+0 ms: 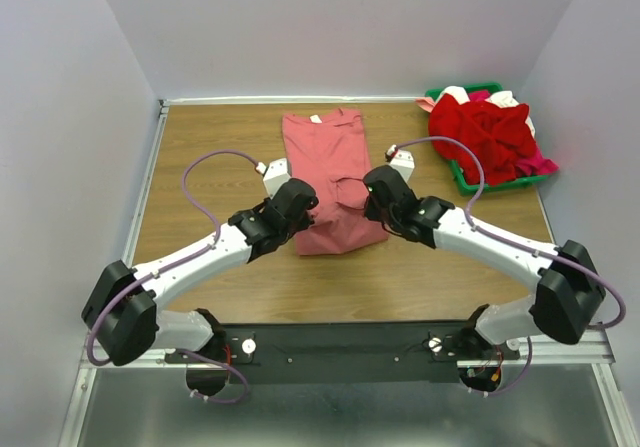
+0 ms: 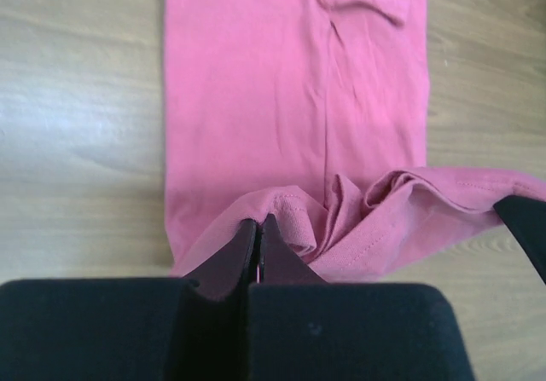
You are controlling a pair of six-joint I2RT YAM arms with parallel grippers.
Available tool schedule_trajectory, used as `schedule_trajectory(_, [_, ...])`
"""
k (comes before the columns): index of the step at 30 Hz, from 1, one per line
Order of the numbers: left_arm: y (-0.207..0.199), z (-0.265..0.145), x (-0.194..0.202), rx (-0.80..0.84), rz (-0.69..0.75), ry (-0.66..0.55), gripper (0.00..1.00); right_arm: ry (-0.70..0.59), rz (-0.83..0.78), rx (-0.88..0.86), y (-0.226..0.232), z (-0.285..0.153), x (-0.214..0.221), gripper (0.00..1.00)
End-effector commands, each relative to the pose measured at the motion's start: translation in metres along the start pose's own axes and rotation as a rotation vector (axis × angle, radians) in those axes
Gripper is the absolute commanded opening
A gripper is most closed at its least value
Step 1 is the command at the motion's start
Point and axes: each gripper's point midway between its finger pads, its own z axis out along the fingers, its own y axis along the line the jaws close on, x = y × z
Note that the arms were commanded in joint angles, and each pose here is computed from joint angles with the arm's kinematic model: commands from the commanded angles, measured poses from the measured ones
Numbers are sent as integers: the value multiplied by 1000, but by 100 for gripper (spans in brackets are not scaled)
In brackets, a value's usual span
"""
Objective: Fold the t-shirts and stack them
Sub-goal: Fold the tshirt
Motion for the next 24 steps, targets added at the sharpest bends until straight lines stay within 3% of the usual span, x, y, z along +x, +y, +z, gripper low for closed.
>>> schedule_trajectory(1, [-14, 13, -30, 33, 38, -76, 0, -88, -22, 54, 5, 14, -34, 0])
schedule_trajectory(10, [-2, 53, -62, -48, 41, -90, 0, -85, -19, 145, -10, 50, -47, 0])
schedule_trajectory(24, [29, 102, -79, -154, 29, -71, 0, -32, -38, 130, 0, 101, -52, 0])
